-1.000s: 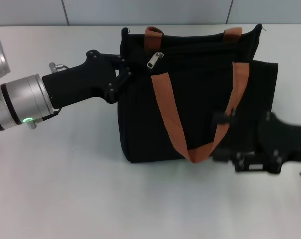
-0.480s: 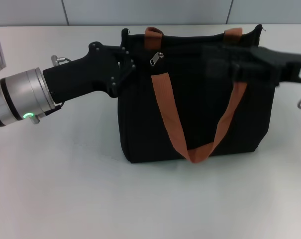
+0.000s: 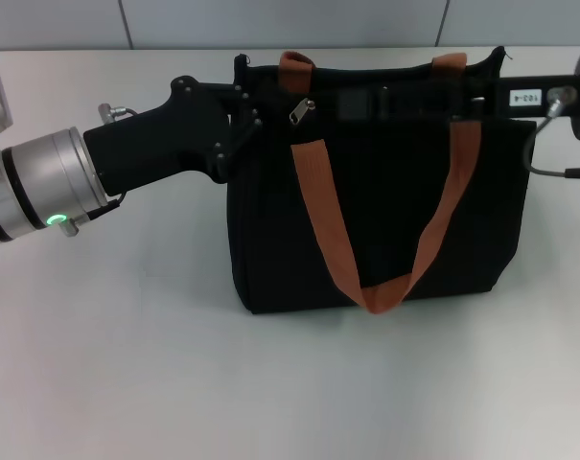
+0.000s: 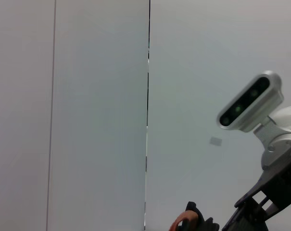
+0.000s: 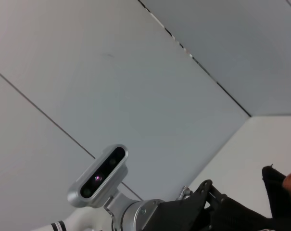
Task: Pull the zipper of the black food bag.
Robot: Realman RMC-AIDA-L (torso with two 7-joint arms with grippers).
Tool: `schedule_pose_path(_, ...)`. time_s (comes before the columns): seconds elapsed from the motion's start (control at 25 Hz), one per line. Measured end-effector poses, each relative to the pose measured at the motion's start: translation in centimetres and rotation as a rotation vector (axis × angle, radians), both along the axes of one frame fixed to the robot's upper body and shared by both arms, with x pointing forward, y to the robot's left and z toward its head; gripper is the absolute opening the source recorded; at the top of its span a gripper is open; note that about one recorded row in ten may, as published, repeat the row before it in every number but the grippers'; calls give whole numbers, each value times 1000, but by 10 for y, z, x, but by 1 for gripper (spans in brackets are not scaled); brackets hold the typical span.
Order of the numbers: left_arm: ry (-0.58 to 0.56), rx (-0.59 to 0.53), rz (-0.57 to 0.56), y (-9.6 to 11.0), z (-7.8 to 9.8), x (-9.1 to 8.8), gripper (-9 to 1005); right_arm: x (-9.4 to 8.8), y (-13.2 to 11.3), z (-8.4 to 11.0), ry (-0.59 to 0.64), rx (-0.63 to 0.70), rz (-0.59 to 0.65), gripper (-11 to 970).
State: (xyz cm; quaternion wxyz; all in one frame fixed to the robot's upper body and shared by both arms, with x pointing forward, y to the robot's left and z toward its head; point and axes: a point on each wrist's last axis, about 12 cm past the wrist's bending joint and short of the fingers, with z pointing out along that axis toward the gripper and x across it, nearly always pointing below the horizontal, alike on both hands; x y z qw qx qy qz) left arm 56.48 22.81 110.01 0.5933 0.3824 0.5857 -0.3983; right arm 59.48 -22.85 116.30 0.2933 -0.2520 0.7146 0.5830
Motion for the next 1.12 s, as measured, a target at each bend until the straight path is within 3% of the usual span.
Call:
schedule_pose_path(0.16,4,-2,4,1,-2,-2,23,5,9,5,89,-18,17,805)
schedule_pose_path(0.28,4,-3,6,2,-2,-3,23,6,10,5,144,-14,4,707)
schedule_pose_path(0.56,3,-6,7,3,-3,-4,23,12,13,-2,421,13,-111,534)
schedule_pose_path(0.8,-7,-3,10,3,-3,-4,23,15,22,-7,491,26,-141,404)
schedule_pose_path(1.12,-10,-3,11,2,-3,-3,23,15,33,-12,551,38,-137,367)
